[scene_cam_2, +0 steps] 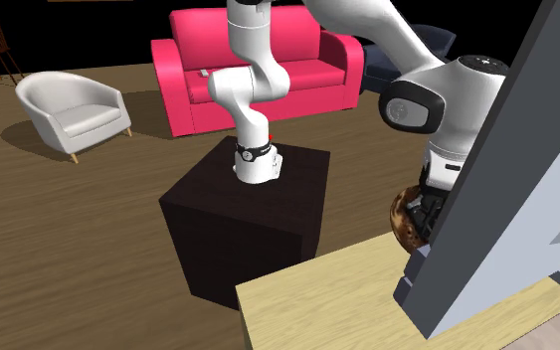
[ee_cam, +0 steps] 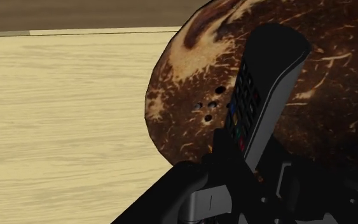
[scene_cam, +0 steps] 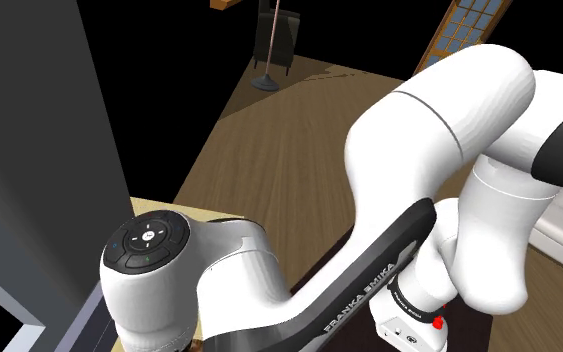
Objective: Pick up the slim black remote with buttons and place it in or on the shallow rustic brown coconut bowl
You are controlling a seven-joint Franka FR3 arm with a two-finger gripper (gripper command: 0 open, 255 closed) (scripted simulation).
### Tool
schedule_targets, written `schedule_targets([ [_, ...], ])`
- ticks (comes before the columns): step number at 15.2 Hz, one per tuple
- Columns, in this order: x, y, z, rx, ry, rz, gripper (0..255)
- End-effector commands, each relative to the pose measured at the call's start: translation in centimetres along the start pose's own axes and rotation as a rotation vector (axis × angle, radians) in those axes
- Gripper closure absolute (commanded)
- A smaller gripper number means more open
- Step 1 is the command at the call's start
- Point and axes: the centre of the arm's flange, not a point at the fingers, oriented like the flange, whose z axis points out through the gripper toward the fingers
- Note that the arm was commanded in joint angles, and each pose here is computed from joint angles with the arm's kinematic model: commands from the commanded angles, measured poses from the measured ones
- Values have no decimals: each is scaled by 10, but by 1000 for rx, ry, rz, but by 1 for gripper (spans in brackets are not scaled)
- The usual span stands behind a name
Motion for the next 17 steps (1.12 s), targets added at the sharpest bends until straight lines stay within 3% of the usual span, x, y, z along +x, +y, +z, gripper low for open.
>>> schedule_targets([
  [1, -1, -1, 11, -1, -6, -1, 255],
  [8, -1, -1, 11, -1, -6, -1, 255],
  [9, -1, 0, 10, -1, -6, -1, 0],
  [14, -1, -1, 11, -1, -6, -1, 0],
  [17, -1, -1, -28, -1, -6, -1, 0],
])
